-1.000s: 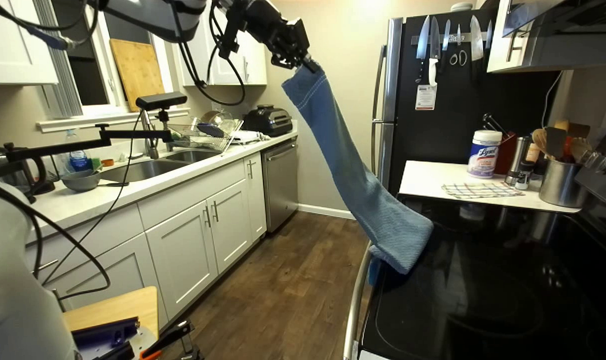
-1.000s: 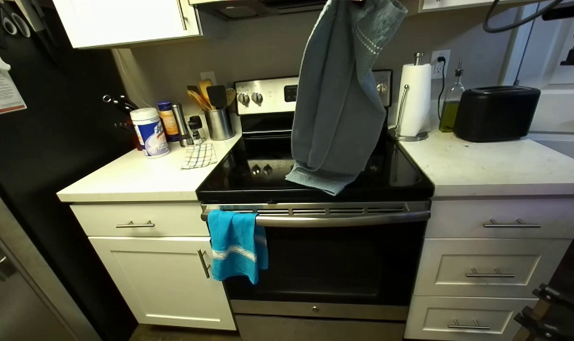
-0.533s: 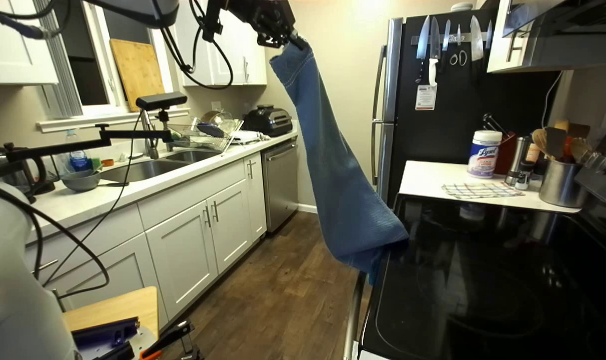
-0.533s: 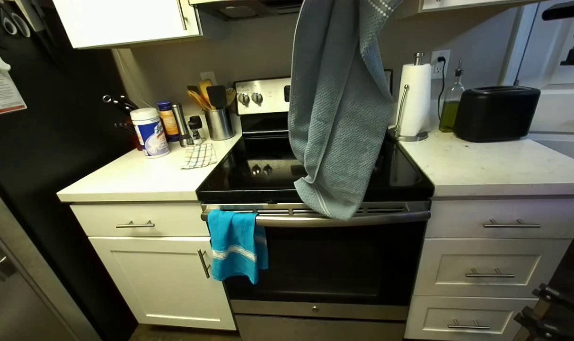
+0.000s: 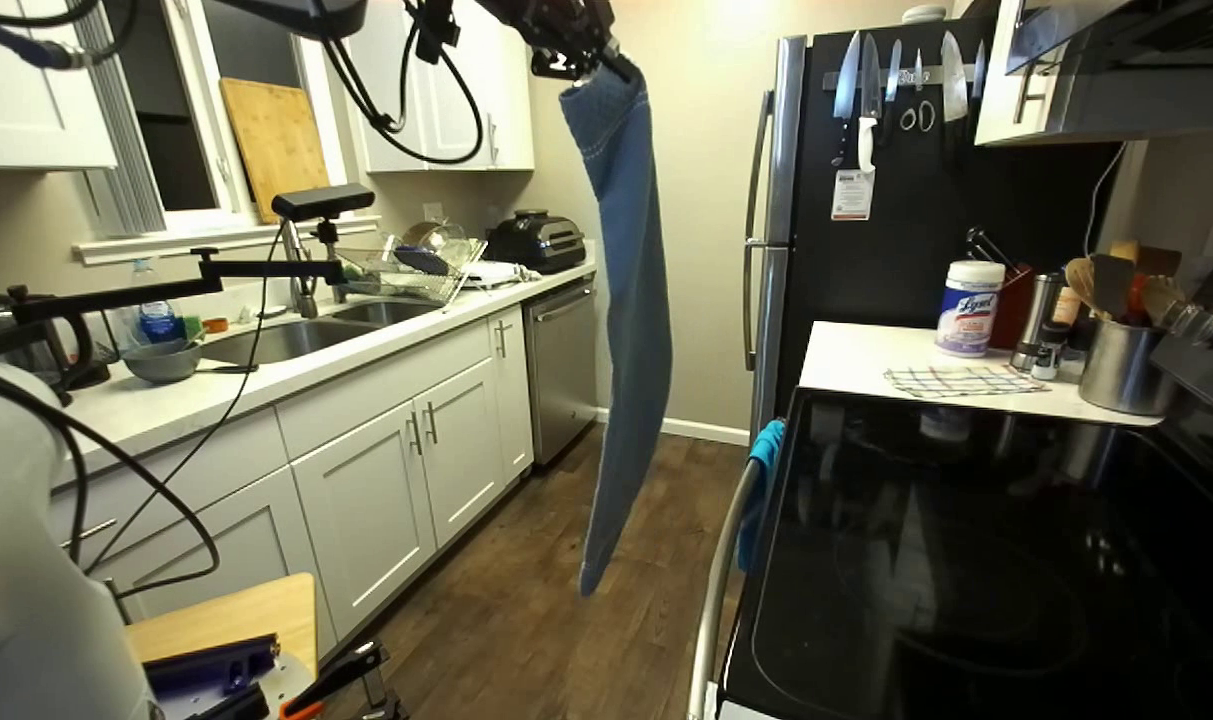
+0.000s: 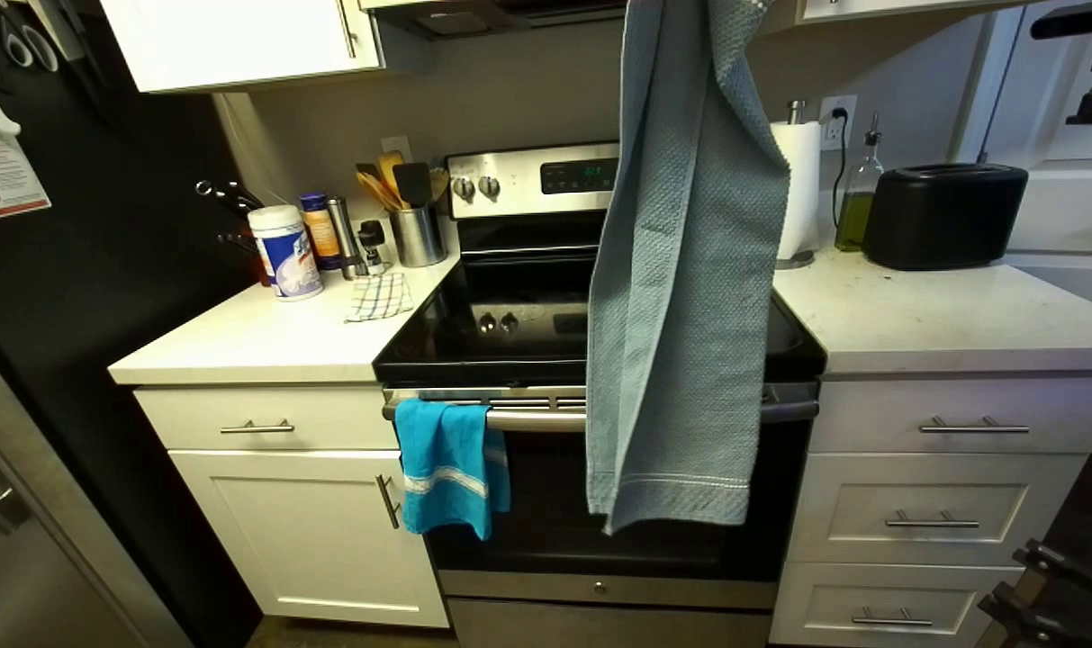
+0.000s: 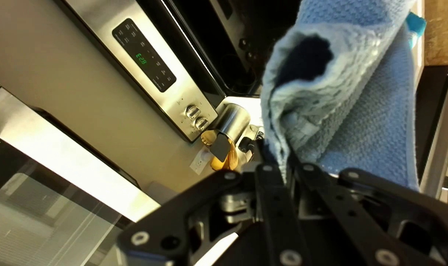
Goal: Move the light blue towel to the oven handle
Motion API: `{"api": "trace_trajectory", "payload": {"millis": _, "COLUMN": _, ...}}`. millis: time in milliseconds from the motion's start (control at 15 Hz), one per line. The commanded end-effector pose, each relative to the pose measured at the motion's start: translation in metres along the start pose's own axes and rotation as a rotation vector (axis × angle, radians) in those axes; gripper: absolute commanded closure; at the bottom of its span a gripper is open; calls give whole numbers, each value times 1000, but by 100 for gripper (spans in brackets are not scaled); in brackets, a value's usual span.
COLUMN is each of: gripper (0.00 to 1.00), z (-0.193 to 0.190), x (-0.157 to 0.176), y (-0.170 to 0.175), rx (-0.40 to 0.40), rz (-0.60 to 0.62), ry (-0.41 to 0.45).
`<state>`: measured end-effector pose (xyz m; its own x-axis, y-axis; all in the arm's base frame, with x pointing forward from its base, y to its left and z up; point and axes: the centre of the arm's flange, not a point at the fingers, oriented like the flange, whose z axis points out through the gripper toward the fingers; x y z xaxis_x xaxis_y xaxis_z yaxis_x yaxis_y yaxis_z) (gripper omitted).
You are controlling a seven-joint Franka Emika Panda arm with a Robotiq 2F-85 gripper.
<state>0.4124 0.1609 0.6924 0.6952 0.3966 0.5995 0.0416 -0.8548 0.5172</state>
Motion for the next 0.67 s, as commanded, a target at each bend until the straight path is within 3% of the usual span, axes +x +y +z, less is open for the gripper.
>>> {"api": "trace_trajectory", "payload": {"millis": 0, "gripper": 98, "z": 10, "x": -6, "y": 36, "rx": 29, "rz": -18, "ry": -13}}
{"api": "trace_trajectory", "payload": {"millis": 600, "gripper": 98, "z": 34, "x": -13, "y": 81, "rx": 62, "rz": 58, "ry": -57}}
